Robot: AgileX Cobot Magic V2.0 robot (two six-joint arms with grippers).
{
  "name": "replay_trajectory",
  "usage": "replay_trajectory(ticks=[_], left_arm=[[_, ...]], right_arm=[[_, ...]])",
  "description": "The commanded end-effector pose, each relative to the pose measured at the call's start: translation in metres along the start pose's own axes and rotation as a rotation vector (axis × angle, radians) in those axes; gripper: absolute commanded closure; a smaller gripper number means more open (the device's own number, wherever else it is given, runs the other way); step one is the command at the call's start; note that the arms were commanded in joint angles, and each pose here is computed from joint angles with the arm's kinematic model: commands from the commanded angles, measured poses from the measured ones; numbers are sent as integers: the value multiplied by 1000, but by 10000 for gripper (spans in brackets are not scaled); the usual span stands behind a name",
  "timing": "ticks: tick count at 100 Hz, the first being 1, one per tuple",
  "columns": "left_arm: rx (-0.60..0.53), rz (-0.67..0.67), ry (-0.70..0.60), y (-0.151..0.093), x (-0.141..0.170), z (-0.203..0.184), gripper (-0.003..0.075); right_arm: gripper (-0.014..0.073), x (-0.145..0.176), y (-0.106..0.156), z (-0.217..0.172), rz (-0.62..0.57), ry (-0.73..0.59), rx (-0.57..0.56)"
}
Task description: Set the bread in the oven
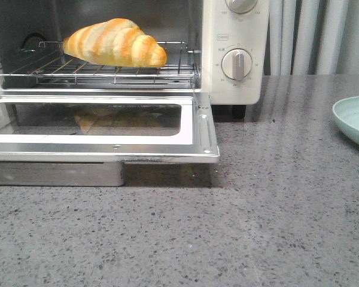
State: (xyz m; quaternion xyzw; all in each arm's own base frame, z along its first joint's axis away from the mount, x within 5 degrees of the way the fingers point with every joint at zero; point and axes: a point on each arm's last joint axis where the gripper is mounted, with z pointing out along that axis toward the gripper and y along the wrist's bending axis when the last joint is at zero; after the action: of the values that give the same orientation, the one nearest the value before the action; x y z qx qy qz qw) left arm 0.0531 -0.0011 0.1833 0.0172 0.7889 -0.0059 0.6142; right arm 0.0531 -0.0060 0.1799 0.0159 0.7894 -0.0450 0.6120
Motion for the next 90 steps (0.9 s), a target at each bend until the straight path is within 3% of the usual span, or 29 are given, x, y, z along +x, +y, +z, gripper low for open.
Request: replay_trajectory(ticks=[1, 90], left_arm=[[6, 11, -53, 0, 2, 1, 741], [5, 18, -58, 0, 2, 1, 741]], right_arm=[[671, 0, -1, 0, -30, -37, 12], [671, 0, -1, 0, -30, -37, 12]])
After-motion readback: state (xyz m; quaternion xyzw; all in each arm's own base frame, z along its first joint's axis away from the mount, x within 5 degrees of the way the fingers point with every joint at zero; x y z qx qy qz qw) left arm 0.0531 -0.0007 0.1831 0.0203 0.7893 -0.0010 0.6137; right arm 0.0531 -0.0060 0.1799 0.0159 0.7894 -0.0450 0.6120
